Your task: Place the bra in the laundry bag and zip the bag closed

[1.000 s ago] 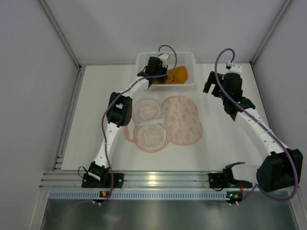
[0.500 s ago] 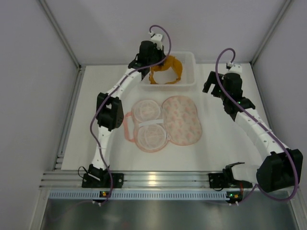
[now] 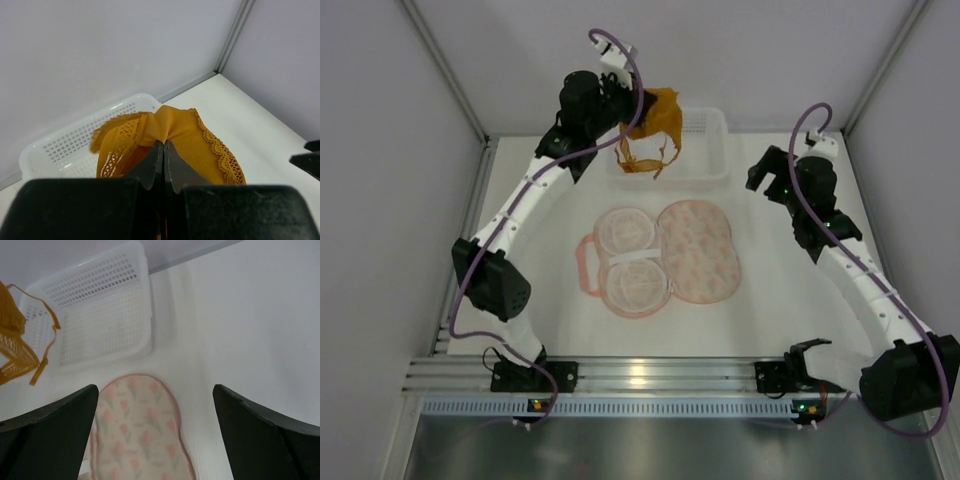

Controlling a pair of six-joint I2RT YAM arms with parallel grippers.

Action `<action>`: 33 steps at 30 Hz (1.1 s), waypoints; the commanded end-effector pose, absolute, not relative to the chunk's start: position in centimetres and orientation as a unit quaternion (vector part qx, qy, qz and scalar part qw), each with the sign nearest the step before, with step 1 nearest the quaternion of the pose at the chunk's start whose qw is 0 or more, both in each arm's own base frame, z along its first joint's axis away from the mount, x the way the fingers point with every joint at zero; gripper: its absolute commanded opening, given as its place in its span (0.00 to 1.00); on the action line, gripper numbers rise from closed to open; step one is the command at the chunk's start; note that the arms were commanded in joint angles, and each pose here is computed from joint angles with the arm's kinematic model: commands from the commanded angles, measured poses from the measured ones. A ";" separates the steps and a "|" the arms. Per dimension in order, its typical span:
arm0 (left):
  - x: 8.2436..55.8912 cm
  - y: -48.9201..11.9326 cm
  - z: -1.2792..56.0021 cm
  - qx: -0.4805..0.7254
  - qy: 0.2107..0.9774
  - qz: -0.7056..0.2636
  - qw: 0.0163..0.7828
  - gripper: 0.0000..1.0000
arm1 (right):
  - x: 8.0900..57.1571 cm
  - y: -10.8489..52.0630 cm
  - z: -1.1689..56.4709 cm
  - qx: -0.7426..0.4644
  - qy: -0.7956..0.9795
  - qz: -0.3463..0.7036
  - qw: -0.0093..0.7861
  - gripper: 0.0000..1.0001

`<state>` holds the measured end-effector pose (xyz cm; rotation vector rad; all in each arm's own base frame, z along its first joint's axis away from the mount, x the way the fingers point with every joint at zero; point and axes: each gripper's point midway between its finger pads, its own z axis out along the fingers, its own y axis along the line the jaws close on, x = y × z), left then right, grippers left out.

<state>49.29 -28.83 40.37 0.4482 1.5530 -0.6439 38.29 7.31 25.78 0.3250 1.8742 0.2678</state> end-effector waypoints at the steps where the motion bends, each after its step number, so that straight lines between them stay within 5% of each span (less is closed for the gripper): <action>1: 43.3 -28.8 45.5 0.213 0.637 -0.312 0.672 0.00 | 37.5 6.5 27.9 0.172 0.772 0.132 0.597 0.99; 6: 36.5 -30.5 43.3 0.215 0.637 -0.355 0.649 0.00 | 35.0 6.8 25.9 0.178 0.786 0.153 0.572 0.99; 15: 31.3 -32.8 34.7 0.180 0.680 -0.428 0.568 0.00 | 30.5 6.7 20.6 0.176 0.802 0.167 0.546 1.00; 24: 31.7 -35.2 29.9 0.102 0.702 -0.459 0.535 0.00 | 30.0 6.2 19.9 0.166 0.814 0.146 0.537 0.99; 33: 34.4 -34.4 35.0 0.095 0.667 -0.415 0.612 0.00 | 30.8 7.0 19.5 0.154 0.823 0.153 0.525 0.99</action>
